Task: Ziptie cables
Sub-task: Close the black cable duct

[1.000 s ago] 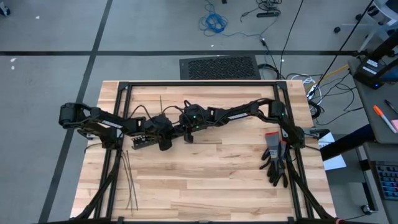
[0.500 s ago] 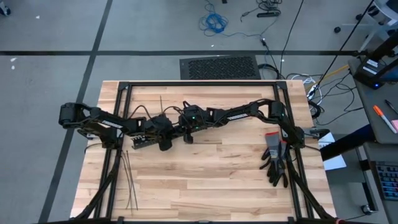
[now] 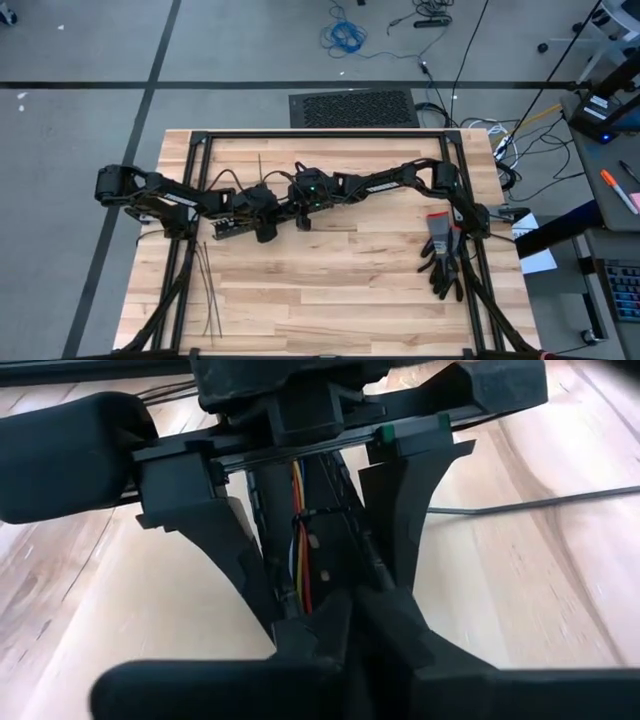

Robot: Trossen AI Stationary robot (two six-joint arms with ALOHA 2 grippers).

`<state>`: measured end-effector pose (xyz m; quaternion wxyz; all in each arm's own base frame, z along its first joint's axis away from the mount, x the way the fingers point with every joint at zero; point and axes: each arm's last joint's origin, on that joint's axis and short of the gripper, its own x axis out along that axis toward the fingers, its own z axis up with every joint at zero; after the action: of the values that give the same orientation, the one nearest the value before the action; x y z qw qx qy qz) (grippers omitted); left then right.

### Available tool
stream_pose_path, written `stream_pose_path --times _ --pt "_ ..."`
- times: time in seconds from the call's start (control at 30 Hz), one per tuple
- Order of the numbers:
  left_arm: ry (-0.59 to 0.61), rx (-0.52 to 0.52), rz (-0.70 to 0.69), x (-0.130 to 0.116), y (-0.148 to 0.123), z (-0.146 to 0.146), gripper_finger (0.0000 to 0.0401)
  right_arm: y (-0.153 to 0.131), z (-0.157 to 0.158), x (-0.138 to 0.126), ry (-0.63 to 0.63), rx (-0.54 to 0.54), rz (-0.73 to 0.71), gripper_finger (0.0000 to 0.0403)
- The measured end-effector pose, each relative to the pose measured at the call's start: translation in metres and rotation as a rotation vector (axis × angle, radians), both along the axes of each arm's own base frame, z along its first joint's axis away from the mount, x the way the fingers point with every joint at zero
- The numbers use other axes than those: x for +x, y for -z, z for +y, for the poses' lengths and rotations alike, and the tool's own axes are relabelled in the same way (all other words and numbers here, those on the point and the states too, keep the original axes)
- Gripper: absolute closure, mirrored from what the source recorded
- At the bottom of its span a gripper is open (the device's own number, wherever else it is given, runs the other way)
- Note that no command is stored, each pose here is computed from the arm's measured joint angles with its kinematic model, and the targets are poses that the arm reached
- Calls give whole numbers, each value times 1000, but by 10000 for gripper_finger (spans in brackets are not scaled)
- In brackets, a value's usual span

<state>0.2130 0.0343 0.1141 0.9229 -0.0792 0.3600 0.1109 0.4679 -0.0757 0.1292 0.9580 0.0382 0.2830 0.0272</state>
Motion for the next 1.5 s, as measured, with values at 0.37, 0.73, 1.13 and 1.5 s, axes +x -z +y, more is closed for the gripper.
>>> stream_pose_path --times 0.37,0.73,1.13,1.5 --pt "-5 11 2 0 0 -1 164 -2 -5 1 14 5 -34 312" --pt "64 -3 2 0 0 -3 155 -15 -12 0 32 -36 -77 243" --pt "55 1 2 0 0 -3 154 -28 -6 -23 -30 -49 177 276" --pt "61 24 3 0 0 -2 154 -31 -1 -22 -66 -86 155 390"
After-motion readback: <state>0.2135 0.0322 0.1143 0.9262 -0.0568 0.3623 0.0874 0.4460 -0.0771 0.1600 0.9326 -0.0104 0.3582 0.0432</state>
